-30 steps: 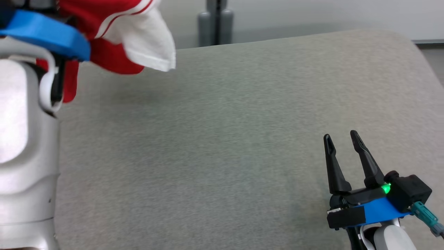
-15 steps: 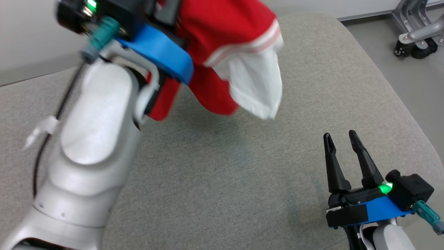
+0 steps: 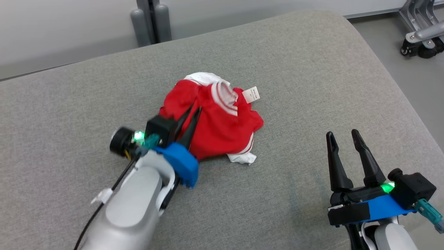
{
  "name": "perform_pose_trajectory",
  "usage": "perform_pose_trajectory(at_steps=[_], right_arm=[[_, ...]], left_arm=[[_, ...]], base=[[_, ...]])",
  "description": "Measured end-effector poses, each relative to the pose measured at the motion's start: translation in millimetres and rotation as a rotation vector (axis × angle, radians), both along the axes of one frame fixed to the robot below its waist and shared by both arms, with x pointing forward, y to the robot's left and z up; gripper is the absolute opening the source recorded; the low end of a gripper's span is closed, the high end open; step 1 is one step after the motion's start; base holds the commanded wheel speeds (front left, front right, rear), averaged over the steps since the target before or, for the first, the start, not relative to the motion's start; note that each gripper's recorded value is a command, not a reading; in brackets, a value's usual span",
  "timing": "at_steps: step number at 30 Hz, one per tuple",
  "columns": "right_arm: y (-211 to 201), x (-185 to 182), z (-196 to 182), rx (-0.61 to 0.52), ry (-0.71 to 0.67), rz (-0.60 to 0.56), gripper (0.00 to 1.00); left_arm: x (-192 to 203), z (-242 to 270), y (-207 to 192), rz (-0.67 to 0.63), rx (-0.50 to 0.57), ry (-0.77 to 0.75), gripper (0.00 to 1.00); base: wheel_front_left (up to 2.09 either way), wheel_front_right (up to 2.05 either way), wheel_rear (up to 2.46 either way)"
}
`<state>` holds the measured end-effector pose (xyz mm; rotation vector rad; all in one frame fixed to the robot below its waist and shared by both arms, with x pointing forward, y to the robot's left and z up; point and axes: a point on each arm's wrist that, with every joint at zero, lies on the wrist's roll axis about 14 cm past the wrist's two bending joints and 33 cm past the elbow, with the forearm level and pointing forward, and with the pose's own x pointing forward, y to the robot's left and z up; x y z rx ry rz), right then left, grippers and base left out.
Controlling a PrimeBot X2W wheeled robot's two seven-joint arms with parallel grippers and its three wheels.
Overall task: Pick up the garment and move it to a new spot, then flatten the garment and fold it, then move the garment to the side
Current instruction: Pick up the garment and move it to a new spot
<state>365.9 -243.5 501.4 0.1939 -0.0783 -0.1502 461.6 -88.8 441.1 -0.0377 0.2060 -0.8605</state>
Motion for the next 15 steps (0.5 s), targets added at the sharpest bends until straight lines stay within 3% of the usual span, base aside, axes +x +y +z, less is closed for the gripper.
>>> perform_pose_trajectory(at_steps=[4, 5, 6, 15], right_arm=[[3, 2, 0, 0.001, -0.002, 0.01, 1.0], [5, 3, 0, 0.003, -0.002, 0.016, 1.0], [6, 4, 0, 0.003, -0.003, 0.02, 1.0], [23, 9, 4, 0.014, -0.024, 0.072, 1.0]], left_arm=[[-13, -29, 20, 0.052, 0.032, 0.071, 0.0], [-14, -31, 25, 0.069, 0.034, 0.076, 0.15], [-14, -31, 27, 0.08, 0.031, 0.076, 1.0], [-2, 49, 57, 0.222, -0.142, -0.131, 1.0]], base=[[0.0, 0.0, 0.0], [0.0, 0.0, 0.0], [0.0, 0.0, 0.0], [0.0, 0.0, 0.0]])
